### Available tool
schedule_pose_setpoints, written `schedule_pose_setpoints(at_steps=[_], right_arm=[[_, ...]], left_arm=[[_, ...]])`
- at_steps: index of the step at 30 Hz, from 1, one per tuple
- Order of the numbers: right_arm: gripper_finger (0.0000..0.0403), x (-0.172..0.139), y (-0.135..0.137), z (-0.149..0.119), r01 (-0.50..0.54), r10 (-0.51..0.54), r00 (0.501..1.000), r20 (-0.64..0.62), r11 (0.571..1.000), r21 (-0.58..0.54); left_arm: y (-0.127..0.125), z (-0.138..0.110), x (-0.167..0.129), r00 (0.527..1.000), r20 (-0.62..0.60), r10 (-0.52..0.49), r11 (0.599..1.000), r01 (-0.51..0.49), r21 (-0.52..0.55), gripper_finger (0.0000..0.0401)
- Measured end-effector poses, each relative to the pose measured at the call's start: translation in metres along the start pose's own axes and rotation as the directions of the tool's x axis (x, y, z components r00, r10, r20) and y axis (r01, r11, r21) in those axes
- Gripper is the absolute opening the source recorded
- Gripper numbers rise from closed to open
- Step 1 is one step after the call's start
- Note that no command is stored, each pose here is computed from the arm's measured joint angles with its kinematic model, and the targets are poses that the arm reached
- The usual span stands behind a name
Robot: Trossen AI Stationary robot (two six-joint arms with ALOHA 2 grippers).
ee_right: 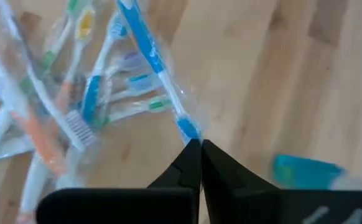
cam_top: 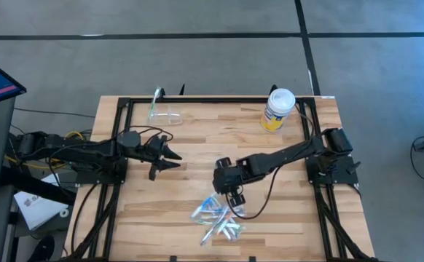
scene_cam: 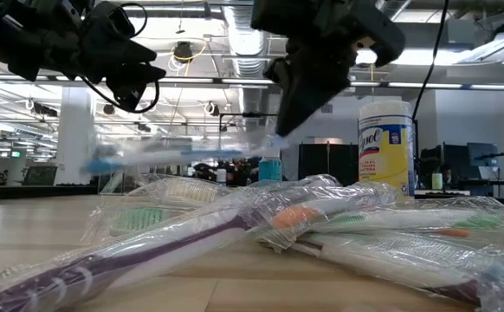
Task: Pick & Place toothbrushing station
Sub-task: Put the blue toothbrush into the transparent organizer
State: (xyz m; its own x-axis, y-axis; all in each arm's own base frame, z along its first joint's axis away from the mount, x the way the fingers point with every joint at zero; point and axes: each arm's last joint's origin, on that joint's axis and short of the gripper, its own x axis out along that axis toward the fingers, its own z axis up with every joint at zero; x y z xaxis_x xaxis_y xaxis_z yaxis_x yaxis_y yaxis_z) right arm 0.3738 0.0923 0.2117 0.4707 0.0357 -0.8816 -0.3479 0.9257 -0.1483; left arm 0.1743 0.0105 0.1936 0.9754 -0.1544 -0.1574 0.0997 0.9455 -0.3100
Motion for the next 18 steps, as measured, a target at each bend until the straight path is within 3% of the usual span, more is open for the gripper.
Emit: schedule_pose_setpoints(at_steps=[7, 18], right_arm=[[0.0000, -0.026, -0.010, 0.021, 0.154, -0.155, 0.988, -0.004, 0.986, -0.062], [0.0000, -0.065, -0.023, 0.049, 0.365, -0.362, 0.931, 0.050, 0.918, -0.158]], left_arm=[[0.000, 0.001, 0.000, 1.000, 0.010, -0.003, 0.998, 0.003, -0.063, 0.0136], [-0.001, 0.002, 0.000, 1.000, 0.021, -0.006, 0.984, 0.009, -0.177, 0.0136]])
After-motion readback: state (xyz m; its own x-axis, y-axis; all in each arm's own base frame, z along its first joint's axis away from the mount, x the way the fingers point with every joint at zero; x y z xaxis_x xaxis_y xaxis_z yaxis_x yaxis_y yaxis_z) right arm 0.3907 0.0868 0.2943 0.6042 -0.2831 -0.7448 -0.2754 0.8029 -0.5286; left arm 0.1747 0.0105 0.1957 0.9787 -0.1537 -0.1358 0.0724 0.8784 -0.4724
